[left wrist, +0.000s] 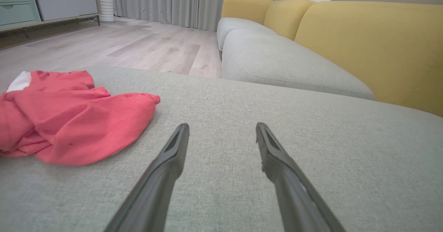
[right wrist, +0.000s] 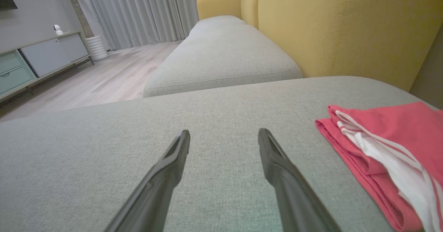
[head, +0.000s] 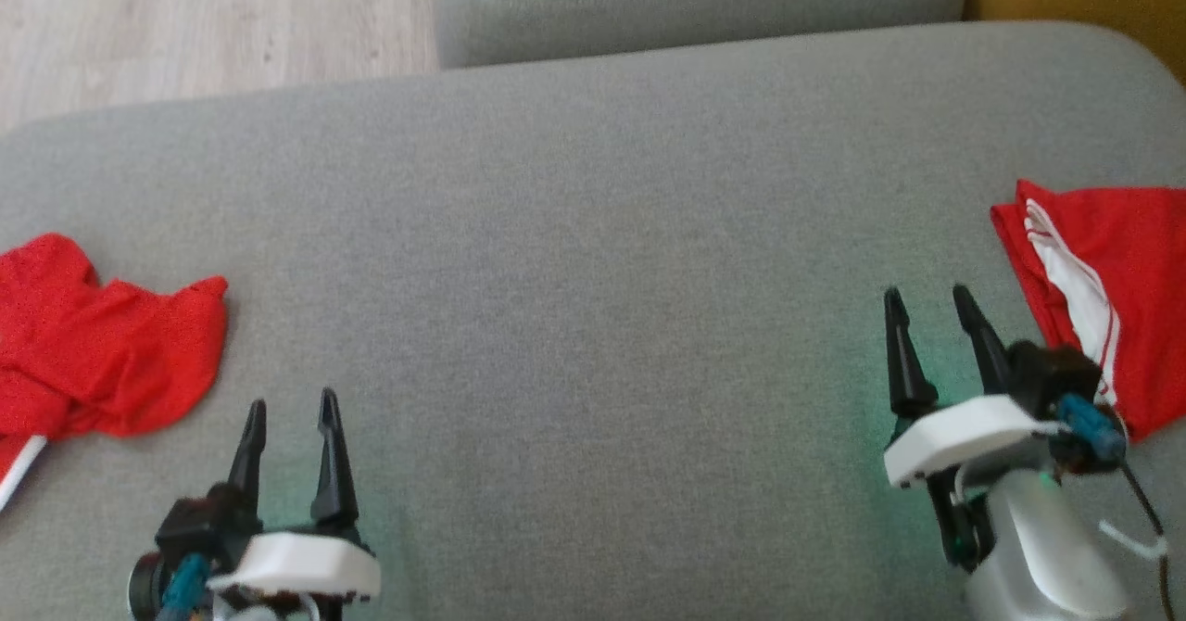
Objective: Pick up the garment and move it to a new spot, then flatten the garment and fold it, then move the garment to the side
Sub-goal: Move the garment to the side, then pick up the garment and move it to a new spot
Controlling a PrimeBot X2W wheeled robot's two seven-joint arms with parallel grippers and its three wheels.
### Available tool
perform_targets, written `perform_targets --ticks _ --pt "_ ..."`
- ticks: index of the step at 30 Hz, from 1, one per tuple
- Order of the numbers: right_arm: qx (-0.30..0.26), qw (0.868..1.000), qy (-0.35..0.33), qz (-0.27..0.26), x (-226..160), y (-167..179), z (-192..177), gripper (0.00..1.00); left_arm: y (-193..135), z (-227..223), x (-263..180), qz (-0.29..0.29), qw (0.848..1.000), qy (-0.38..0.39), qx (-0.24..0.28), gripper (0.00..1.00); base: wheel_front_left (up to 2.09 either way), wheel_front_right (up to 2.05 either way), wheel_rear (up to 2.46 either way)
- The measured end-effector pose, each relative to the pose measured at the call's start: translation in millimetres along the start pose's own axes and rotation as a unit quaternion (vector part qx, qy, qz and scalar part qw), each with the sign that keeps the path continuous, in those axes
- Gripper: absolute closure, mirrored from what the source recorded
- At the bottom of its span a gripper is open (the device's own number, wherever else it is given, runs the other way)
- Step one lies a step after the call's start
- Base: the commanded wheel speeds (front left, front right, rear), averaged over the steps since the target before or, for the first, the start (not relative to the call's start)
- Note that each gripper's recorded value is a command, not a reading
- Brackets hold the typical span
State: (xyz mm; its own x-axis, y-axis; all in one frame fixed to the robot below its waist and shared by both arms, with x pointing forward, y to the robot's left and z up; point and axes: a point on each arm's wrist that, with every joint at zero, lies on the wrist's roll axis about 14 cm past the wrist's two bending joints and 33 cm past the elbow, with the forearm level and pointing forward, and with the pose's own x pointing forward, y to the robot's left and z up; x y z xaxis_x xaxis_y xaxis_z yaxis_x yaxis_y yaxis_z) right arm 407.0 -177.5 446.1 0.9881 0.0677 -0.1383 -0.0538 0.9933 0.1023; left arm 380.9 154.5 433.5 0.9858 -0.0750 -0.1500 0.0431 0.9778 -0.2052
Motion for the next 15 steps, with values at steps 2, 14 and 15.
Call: perform_targets --ticks 2,14,15 --pt "0.006 1.000 0.002 0.000 -6.3 1.3 -2.2 0.00 2.9 -0.4 -6.4 0.006 1.000 0.000 0.001 0.00 0.00 0.00 0.00" --pt "0.015 1.000 -0.004 0.026 -13.8 20.4 1.0 0.00 10.6 0.9 -26.0 0.023 1.000 -0.007 -0.003 0.00 0.00 0.00 0.00" --pt "0.015 0.999 -0.004 0.028 -13.3 21.3 0.6 0.00 11.2 0.2 -26.7 0.024 1.000 -0.006 -0.003 0.00 0.00 0.00 0.00"
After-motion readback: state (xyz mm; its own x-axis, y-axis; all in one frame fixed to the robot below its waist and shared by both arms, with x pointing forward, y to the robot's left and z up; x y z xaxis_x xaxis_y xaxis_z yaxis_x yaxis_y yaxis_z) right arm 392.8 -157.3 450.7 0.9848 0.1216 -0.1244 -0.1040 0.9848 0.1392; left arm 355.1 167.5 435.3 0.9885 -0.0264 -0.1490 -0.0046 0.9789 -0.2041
